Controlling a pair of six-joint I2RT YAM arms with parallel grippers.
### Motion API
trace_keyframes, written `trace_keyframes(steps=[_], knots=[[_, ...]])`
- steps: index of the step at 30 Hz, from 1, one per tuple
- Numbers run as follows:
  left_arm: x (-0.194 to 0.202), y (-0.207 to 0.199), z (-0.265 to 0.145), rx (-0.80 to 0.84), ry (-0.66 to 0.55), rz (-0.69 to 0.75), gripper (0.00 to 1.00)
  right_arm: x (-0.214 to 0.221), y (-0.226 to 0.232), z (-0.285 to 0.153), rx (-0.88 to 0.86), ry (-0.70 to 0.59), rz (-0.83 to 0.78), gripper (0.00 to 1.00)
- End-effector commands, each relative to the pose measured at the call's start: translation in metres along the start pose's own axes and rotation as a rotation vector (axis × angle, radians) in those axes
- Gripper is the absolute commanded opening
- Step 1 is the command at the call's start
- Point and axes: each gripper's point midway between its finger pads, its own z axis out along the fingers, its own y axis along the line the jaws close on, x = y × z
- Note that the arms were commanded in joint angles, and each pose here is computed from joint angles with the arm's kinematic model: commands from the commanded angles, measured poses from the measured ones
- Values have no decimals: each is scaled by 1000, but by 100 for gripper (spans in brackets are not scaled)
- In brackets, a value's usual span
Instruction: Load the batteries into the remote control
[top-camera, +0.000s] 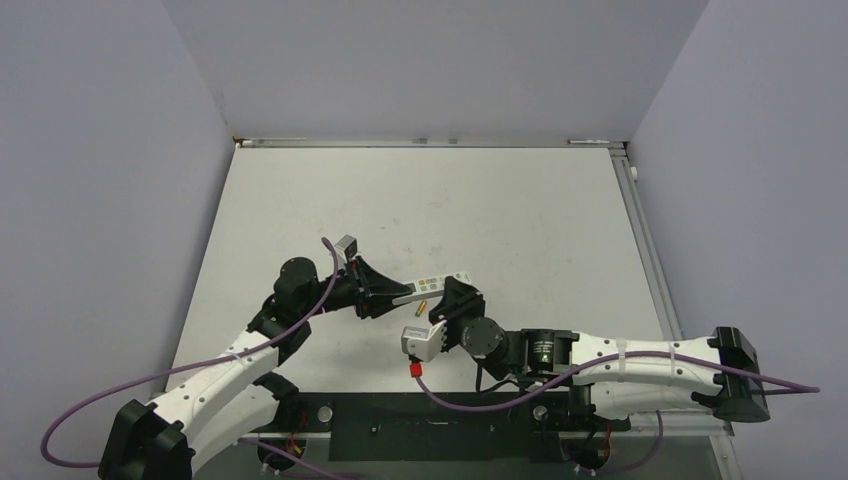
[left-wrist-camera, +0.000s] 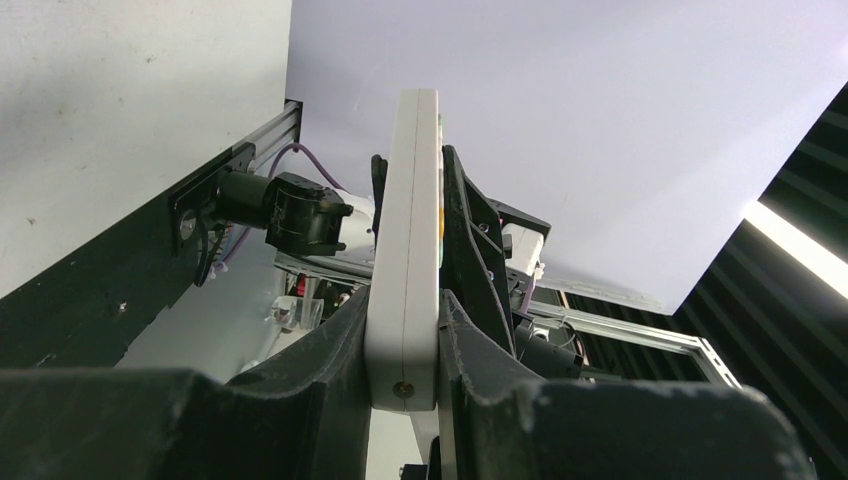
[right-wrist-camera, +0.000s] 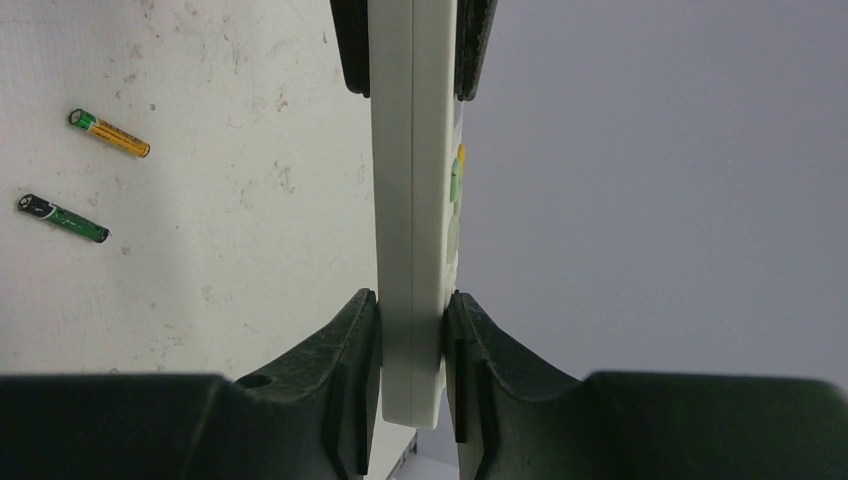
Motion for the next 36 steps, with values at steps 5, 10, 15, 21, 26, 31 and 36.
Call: trace_keyframes(steps=[5,10,15,21,26,31,36], knots=[[6,-5,0,40,37,46,2,15,-26,-9,88,-3,155,8],[5,-8,1,51,38,53,32,21,-29,-11,65,-12,212,8],[4,-16,0,77,28,78,52,25,-32,-16,42,-16,254,8],[2,-25,-1,103,20,119,69,26,-37,-25,7,-20,331,8],[2,-35,0,123,26,197,73,28,-42,-30,-58,-3,471,8],[5,-42,-1,123,32,279,79,25,-45,-34,-125,-8,587,8],[10,-48,-2,128,57,370,81,17,-47,-37,-213,-55,737,8]])
